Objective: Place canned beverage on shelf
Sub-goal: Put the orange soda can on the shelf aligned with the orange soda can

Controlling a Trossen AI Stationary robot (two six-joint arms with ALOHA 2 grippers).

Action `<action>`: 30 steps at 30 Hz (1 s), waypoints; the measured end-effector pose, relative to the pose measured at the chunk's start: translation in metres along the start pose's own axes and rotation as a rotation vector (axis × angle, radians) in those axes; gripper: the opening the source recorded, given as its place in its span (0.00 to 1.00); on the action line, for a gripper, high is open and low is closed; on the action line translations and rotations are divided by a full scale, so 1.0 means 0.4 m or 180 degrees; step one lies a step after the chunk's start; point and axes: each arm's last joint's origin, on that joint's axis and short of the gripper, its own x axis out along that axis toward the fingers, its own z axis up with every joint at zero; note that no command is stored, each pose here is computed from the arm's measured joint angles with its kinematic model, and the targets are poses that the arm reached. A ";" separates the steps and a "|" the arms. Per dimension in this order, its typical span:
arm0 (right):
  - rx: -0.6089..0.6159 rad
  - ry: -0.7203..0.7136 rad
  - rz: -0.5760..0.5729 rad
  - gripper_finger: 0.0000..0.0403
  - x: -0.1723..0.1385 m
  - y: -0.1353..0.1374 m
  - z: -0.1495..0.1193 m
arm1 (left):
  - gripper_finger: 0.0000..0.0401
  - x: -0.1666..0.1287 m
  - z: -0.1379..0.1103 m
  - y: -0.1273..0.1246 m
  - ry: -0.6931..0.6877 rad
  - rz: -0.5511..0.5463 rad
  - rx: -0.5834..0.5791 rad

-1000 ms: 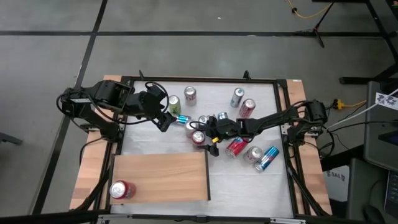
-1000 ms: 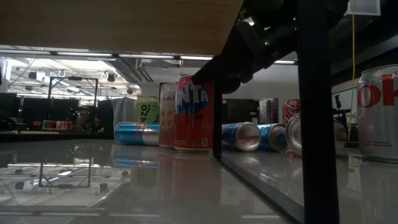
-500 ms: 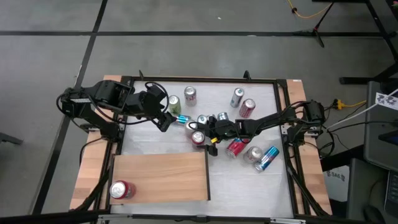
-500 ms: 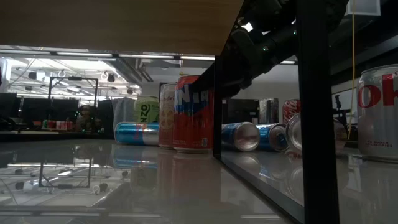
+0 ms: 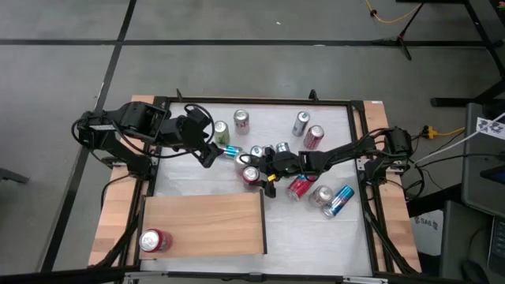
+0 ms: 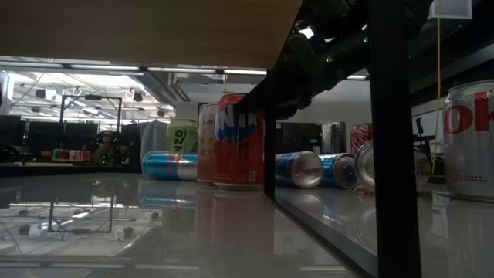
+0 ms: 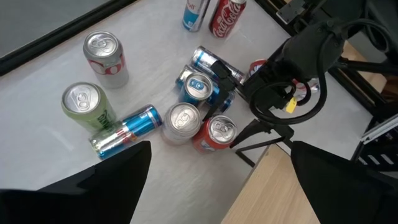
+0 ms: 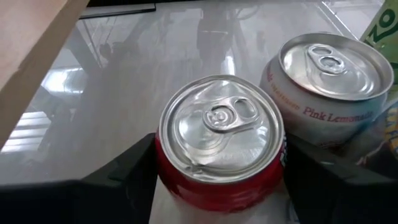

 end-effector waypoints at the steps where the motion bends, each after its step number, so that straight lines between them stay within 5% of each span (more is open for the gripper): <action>1: 0.0016 0.0000 0.0007 0.66 0.000 0.000 0.000 | 0.94 0.000 0.000 0.000 0.0016 -0.0012 0.0010; 10: 0.0168 -0.0017 0.0018 0.68 -0.017 0.001 0.013 | 0.94 0.000 -0.005 -0.001 0.0160 -0.0091 0.0053; 30: 0.0153 -0.0689 -0.0004 0.68 -0.209 0.015 0.190 | 0.94 -0.016 -0.009 0.011 0.0228 -0.0144 0.0531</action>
